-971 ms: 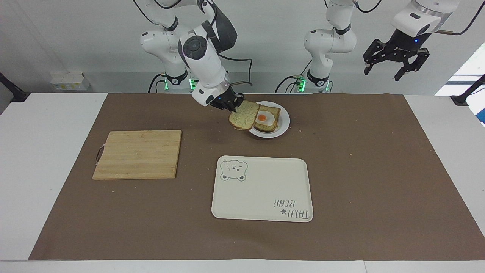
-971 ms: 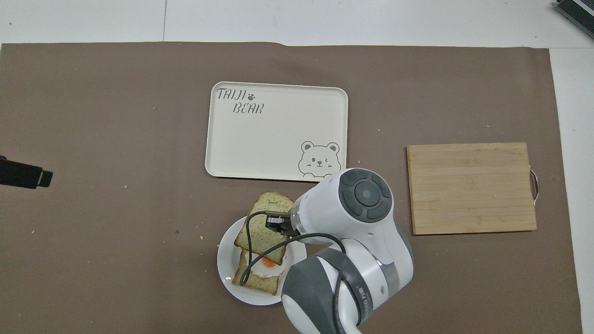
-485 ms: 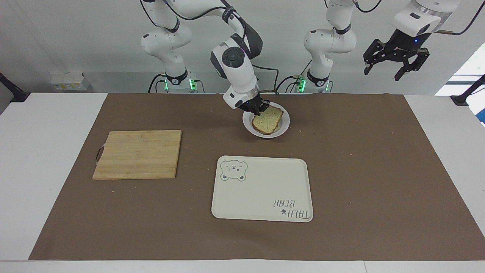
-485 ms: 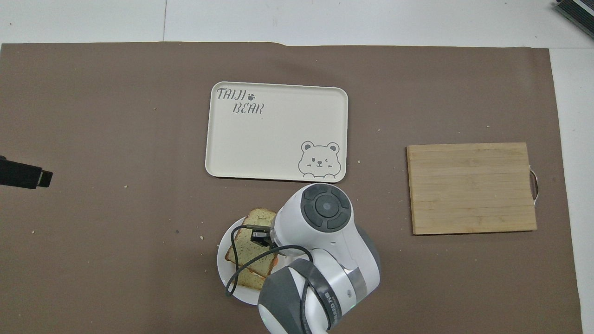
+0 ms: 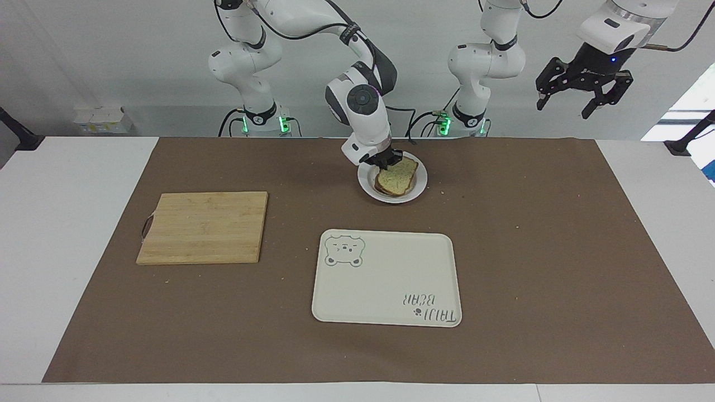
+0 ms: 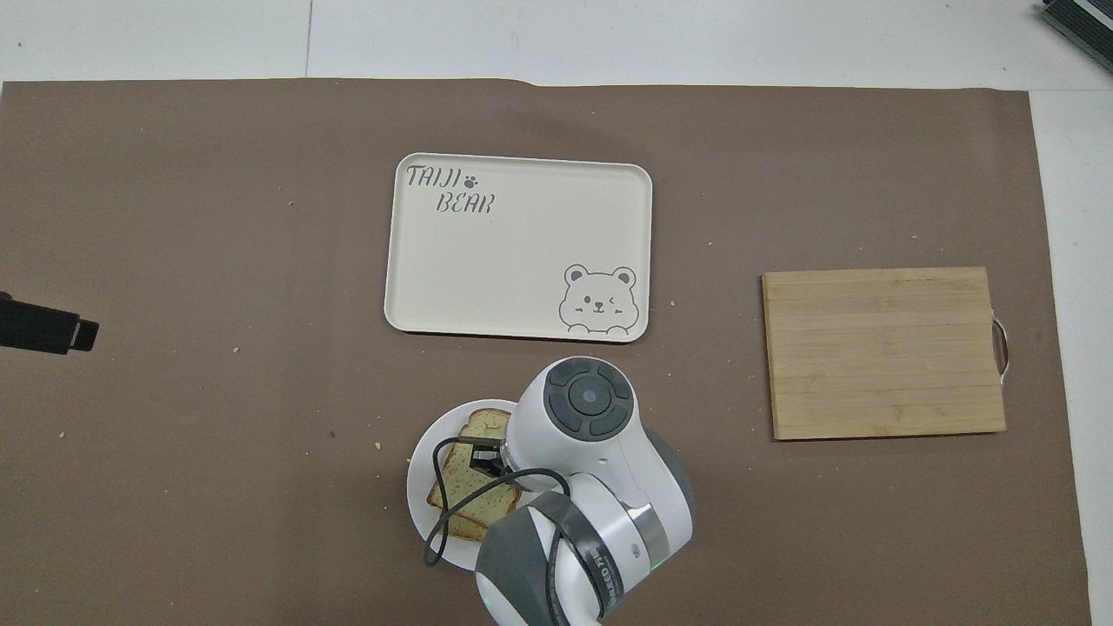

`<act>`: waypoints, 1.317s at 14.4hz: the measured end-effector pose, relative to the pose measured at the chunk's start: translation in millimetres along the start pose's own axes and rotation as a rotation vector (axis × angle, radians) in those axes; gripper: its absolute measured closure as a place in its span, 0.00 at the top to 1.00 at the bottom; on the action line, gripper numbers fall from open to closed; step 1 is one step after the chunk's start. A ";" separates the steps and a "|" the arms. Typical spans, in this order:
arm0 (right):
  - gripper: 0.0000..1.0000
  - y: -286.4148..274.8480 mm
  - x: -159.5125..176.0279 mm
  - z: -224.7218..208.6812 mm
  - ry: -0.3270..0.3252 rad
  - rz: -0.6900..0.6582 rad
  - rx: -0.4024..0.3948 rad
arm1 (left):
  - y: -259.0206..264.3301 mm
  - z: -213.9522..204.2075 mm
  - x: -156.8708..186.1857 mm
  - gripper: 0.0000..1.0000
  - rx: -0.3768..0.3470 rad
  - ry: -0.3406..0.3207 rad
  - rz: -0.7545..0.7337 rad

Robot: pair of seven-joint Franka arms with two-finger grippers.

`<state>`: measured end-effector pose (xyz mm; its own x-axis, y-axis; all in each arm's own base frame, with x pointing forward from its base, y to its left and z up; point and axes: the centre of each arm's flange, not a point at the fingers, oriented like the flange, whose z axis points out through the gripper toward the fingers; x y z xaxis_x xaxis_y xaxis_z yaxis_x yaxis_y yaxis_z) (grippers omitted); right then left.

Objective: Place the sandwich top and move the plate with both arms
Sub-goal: 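Lower the bread slice onto the egg toast and open the right gripper, then withdraw the right gripper while the left gripper reaches the plate rim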

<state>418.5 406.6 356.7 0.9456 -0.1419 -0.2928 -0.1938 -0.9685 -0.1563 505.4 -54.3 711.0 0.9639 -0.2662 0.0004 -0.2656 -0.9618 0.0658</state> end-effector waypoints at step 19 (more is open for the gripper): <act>1.00 75.3 62.2 -190.5 0.124 0.122 0.165 | 6.5 72.6 -31.4 1.00 -0.096 0.063 -0.018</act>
<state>512.5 285.9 506.4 0.9356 -0.2895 -0.2022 -0.3387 -0.8977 -0.2819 472.1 -56.8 638.9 0.9684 -0.2418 0.0606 -0.2485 -0.9551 0.1613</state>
